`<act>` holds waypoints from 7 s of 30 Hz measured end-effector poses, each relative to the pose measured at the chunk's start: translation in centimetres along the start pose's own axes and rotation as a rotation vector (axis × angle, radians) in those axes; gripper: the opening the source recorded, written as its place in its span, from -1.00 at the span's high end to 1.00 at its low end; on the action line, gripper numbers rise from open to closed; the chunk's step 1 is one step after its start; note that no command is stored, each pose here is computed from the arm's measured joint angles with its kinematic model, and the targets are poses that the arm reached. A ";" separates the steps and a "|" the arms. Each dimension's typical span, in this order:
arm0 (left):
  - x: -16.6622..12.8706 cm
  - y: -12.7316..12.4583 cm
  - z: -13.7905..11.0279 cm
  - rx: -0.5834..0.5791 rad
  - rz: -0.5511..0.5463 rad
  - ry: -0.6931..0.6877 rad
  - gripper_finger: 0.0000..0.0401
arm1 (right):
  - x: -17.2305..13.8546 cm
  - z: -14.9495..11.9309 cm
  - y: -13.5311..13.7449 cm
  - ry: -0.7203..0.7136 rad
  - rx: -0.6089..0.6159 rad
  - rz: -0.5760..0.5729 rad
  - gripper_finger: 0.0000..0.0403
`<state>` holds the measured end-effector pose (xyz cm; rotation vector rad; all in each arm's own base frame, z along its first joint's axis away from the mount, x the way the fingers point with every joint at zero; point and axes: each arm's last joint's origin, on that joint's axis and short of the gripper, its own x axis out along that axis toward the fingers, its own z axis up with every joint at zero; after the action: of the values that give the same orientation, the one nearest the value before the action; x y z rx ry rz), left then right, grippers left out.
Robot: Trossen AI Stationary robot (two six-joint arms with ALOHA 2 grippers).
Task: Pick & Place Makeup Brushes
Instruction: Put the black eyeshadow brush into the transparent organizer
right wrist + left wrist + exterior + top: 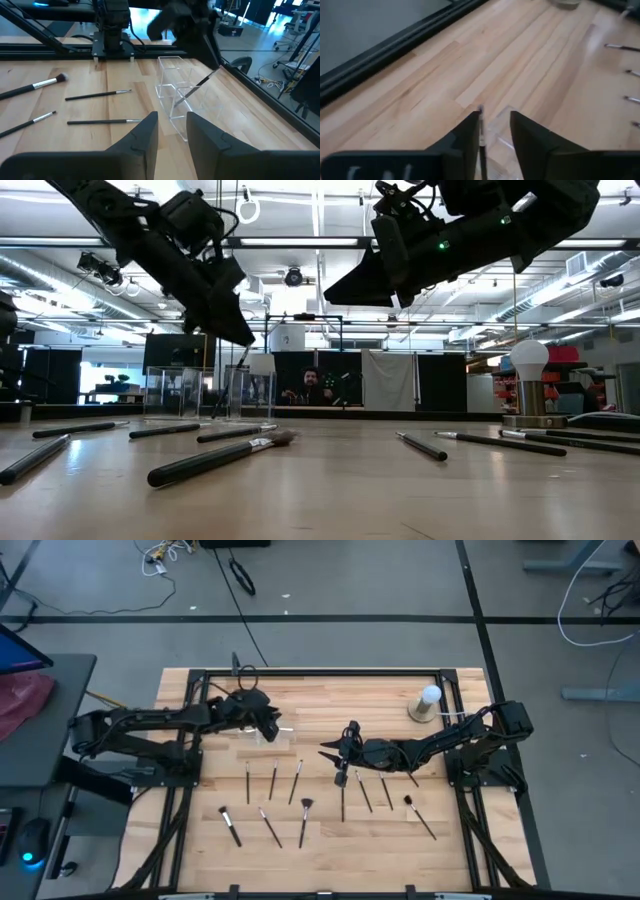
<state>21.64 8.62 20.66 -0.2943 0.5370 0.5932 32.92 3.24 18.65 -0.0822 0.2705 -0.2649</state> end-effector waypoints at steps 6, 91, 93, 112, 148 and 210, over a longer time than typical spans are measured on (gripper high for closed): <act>-2.9 -0.3 0.5 0.035 -0.100 -0.026 0.25 | 0.0 -0.3 0.0 0.030 -0.015 -0.001 0.48; -0.3 -16.1 -7.2 0.394 -0.502 -0.203 0.50 | -8.4 -13.3 11.0 0.353 0.401 -0.385 0.96; -0.3 -16.1 -7.2 0.394 -0.502 -0.203 0.50 | -8.5 -12.7 10.9 0.356 0.418 -0.371 0.96; -0.4 -16.4 -6.5 0.456 -0.680 -0.253 0.41 | -8.3 -2.1 12.9 -0.112 0.249 -0.071 0.95; -3.8 -18.2 -1.9 0.428 -0.898 -0.799 0.70 | -6.5 1.9 11.0 -0.380 0.149 0.167 0.94; -7.9 1.0 -1.0 -0.025 0.231 0.216 0.83 | -7.0 -0.5 10.3 -0.089 0.104 -0.111 0.47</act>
<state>15.10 5.45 24.14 -0.3238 0.7786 0.7977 28.80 15.06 18.79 -0.0063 0.1640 -0.3836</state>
